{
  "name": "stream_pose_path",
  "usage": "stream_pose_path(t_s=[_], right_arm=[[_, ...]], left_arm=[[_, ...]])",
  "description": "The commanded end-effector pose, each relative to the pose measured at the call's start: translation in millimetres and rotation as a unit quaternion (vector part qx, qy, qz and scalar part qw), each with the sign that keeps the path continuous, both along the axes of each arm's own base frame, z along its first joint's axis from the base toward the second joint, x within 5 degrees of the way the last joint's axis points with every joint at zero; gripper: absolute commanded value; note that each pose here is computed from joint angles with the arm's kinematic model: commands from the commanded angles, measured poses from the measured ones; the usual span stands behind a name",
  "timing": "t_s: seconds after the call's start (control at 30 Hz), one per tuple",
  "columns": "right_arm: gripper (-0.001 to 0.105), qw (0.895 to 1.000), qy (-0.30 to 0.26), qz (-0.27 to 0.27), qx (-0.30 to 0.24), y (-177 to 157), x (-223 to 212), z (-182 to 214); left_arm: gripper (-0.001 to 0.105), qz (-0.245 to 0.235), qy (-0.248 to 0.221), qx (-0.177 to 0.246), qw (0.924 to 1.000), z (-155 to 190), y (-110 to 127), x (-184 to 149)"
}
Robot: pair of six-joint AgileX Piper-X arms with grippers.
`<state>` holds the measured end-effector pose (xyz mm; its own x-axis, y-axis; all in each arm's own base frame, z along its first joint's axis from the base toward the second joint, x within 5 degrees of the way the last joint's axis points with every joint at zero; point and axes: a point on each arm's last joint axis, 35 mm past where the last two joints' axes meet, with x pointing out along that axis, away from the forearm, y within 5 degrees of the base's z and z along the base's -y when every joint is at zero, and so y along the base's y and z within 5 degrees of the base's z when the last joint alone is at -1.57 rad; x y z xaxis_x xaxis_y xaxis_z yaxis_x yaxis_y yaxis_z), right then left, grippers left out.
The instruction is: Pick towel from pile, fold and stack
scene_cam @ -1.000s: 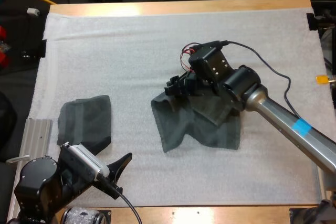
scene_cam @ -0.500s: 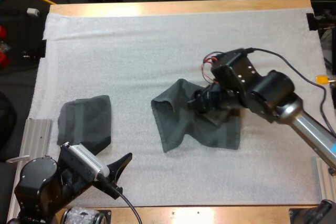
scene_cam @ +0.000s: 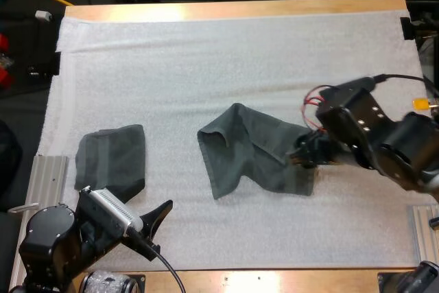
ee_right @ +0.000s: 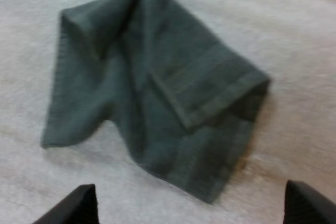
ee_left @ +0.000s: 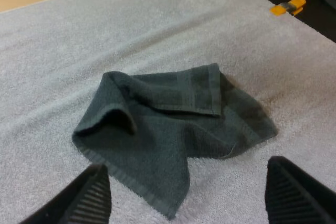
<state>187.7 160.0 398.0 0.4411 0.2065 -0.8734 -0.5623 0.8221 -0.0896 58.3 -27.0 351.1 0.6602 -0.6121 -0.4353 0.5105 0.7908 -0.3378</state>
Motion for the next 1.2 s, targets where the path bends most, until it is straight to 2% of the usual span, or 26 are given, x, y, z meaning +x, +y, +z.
stream_pose_path(t_s=[0.0, 0.27, 0.4, 0.8, 1.07, 1.17], right_arm=[[0.069, 1.000, -0.008, -0.008, -0.007, -6.3, -5.4, 6.5], [0.069, 1.000, -0.017, -0.023, -0.003, -26.8, -27.5, 20.4], [0.069, 0.999, -0.011, -0.036, 0.001, -34.8, -36.6, 10.2], [0.069, 0.994, 0.016, -0.100, 0.034, -44.4, -48.3, -81.5], [0.069, 0.987, 0.070, -0.134, 0.047, -39.1, -45.4, -150.8], [0.069, 0.986, 0.074, -0.140, 0.047, -36.8, -42.9, -169.5]], left_arm=[[0.060, -0.003, 0.003, -0.005, 1.0000, 1.5, -0.4, -0.2], [0.060, -0.003, 0.018, -0.002, 0.9998, -1.4, -0.2, -1.9], [0.060, -0.003, 0.019, -0.002, 0.9998, -1.5, -0.2, -2.0], [0.060, -0.003, 0.034, 0.000, 0.9994, -4.2, 0.1, -3.7], [0.060, -0.003, 0.082, 0.008, 0.9966, -13.1, 1.0, -9.2], [0.060, -0.003, 0.099, 0.010, 0.9950, -18.6, 1.1, -9.7]])
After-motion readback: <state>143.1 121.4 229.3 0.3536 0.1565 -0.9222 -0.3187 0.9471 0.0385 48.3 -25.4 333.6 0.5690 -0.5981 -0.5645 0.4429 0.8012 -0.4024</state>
